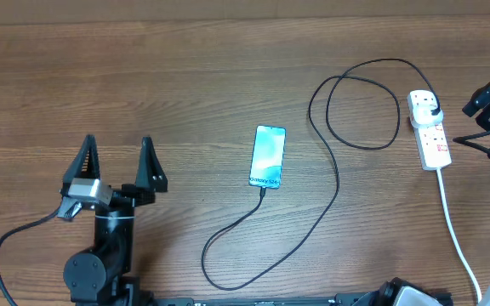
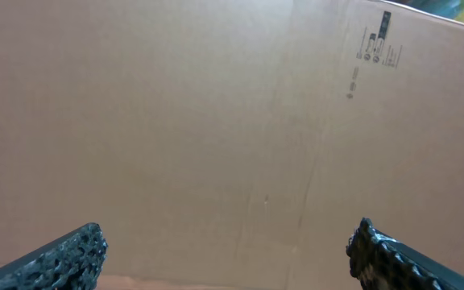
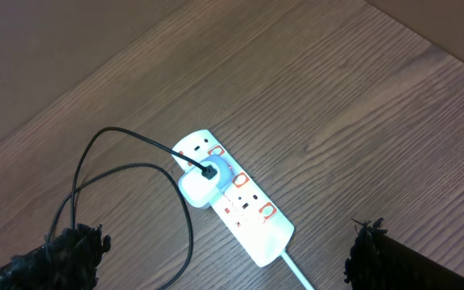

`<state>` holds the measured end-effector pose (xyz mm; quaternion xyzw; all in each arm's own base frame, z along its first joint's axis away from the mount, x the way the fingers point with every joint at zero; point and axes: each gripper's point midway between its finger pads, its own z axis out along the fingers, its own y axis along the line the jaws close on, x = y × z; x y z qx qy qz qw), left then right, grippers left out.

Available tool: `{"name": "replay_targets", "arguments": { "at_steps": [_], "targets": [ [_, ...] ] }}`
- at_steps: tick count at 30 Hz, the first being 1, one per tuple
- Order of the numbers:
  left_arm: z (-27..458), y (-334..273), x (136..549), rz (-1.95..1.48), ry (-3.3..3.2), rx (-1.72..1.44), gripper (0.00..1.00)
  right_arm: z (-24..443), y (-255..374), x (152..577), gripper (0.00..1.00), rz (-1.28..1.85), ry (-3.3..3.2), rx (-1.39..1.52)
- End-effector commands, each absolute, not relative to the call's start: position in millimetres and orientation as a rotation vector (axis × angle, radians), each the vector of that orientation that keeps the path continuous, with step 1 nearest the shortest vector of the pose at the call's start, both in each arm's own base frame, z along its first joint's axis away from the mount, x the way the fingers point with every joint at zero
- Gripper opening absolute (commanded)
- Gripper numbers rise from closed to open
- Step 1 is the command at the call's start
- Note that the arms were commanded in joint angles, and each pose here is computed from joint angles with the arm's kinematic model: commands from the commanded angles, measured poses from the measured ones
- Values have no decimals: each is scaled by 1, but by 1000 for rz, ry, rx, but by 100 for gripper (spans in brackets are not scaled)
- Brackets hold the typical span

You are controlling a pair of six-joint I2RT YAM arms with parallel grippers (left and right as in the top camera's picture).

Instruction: Plug charger to phone and switch on socket

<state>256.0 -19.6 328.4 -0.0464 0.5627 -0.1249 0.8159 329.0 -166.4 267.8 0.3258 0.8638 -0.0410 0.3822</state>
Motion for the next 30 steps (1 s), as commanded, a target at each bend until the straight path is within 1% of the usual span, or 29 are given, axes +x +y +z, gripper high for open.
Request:
{"name": "replay_targets", "arguments": {
  "at_steps": [1, 9, 13, 18, 30],
  "targets": [
    [313, -16, 251, -230, 1202, -83, 100, 279, -168, 329, 100, -119, 2175, 828],
    [284, -6, 228, -204, 1112, -99, 100, 279, -168, 329, 100, -119, 2175, 828],
    [275, -1, 225, -179, 1148, -116, 100, 279, -168, 329, 100, -119, 2175, 828],
    [256, 6, 233, -148, 1225, -142, 100, 279, -168, 329, 100, -119, 2175, 828],
    [184, 11, 246, -82, 1526, -152, 100, 279, -168, 329, 100, -119, 2175, 828]
  ]
}}
